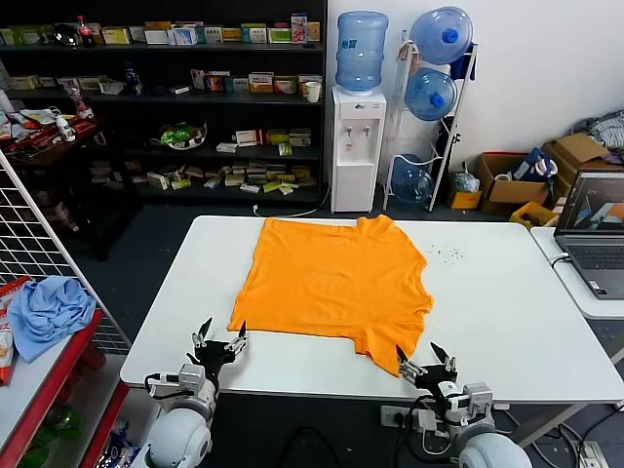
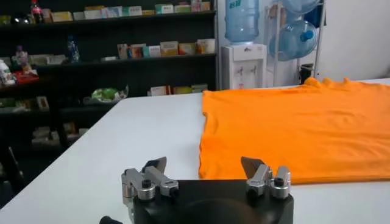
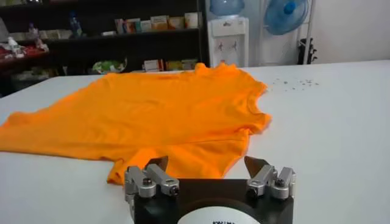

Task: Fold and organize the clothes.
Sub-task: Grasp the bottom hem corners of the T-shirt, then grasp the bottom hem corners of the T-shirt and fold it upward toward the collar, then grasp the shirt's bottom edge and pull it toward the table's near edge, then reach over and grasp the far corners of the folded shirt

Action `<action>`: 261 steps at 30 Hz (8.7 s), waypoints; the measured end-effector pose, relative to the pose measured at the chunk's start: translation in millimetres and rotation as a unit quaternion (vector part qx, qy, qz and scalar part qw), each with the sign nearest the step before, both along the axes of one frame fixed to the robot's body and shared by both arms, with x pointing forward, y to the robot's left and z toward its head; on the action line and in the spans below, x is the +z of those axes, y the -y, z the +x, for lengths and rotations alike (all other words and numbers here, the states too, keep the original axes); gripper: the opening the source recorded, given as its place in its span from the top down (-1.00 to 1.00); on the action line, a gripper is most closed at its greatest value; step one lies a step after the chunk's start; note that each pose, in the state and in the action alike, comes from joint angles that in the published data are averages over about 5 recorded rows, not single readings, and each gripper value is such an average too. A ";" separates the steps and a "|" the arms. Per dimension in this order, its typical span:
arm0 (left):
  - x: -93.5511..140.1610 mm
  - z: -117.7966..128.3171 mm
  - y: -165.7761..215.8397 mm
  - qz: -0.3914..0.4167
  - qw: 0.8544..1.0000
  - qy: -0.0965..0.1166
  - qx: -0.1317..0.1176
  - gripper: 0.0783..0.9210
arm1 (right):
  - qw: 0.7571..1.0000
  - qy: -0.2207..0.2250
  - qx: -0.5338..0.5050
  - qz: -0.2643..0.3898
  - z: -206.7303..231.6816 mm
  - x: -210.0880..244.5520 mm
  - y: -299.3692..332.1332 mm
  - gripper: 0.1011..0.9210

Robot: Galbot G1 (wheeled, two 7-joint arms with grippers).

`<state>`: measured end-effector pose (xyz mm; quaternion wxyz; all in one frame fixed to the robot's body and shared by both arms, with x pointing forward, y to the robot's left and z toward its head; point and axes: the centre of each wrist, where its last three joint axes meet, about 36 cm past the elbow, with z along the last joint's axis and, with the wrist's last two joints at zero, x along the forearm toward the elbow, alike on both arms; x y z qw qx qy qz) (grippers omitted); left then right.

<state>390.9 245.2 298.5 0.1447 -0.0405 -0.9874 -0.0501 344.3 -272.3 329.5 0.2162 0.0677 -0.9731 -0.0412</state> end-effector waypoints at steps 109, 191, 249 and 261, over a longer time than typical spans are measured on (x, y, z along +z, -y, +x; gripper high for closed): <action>2.4 53.8 12.6 0.048 0.997 0.044 -0.041 0.76 | 0.988 0.088 -0.013 -0.126 95.4 -0.8 19.2 0.59; 66.5 -62.4 -25.9 0.028 0.991 -0.125 -0.048 0.24 | 0.990 -0.046 -0.002 -0.134 -39.4 64.1 31.4 0.24; 30.3 231.6 2.3 0.002 0.995 -0.100 -0.021 -0.41 | 0.998 -0.050 0.028 -0.021 270.6 -0.7 19.5 0.23; 30.3 223.2 -5.1 -0.006 0.994 -0.102 -0.026 0.41 | 0.998 -0.036 0.032 -0.031 263.0 1.4 18.2 0.94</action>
